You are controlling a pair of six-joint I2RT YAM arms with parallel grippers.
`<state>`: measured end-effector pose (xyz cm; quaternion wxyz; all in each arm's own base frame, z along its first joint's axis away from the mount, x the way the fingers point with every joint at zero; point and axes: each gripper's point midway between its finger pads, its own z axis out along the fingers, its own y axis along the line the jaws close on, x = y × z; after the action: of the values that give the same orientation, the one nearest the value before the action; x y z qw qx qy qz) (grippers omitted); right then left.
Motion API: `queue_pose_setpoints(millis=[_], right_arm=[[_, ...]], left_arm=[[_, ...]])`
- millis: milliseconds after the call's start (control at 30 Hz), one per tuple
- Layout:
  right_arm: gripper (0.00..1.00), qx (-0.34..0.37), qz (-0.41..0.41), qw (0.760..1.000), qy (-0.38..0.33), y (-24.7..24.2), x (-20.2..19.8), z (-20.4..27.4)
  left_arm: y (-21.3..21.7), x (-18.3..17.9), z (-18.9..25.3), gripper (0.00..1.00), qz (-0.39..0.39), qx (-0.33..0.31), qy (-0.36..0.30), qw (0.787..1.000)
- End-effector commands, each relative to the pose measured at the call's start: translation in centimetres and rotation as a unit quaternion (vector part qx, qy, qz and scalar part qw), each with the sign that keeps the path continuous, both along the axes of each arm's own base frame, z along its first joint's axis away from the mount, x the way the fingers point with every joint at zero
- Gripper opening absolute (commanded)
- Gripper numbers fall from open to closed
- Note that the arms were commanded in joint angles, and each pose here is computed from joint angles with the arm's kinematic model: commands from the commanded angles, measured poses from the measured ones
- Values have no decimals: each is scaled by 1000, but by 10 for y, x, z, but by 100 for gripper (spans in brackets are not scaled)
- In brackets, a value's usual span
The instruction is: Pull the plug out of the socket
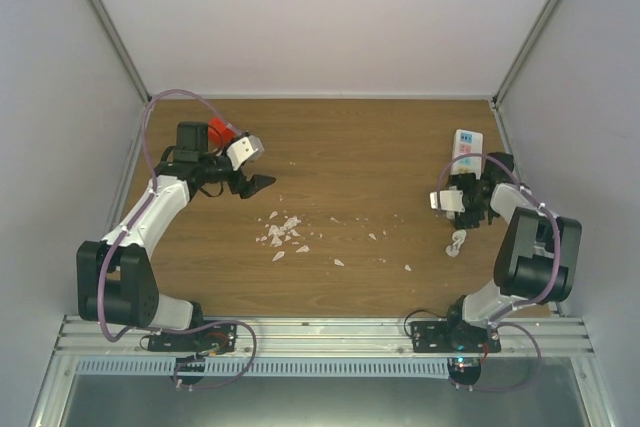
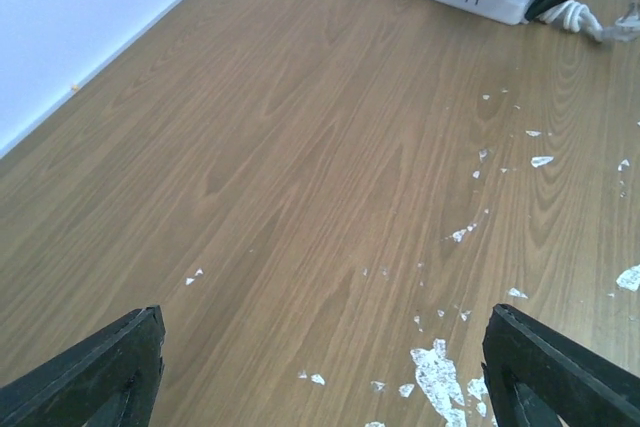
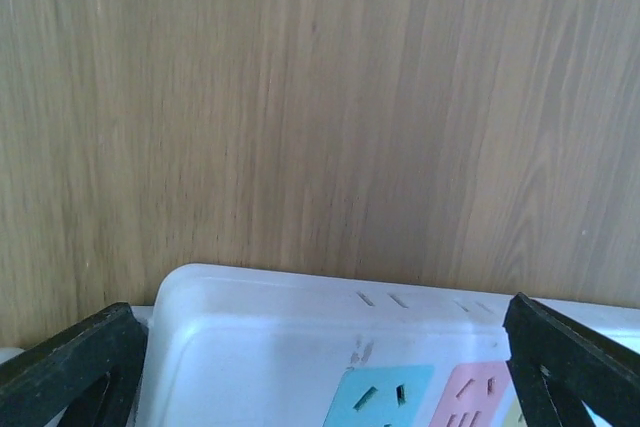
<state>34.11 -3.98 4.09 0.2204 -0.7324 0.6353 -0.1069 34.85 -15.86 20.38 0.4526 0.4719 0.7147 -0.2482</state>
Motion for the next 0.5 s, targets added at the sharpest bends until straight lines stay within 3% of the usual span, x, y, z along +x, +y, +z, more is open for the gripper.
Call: queue_pose_setpoints(millis=[0, 167, 467], right_arm=[[99, -71, 7, 997, 43, -29, -24, -15], [100, -24, 12, 999, 21, -11, -24, 19], [100, 153, -6, 987, -52, 35, 4, 131]], left_arm=[[0, 11, 19, 87, 0, 4, -36, 999], [1, 14, 20, 87, -2, 1, -28, 1000], [20, 32, 45, 91, 17, 9, -47, 999]])
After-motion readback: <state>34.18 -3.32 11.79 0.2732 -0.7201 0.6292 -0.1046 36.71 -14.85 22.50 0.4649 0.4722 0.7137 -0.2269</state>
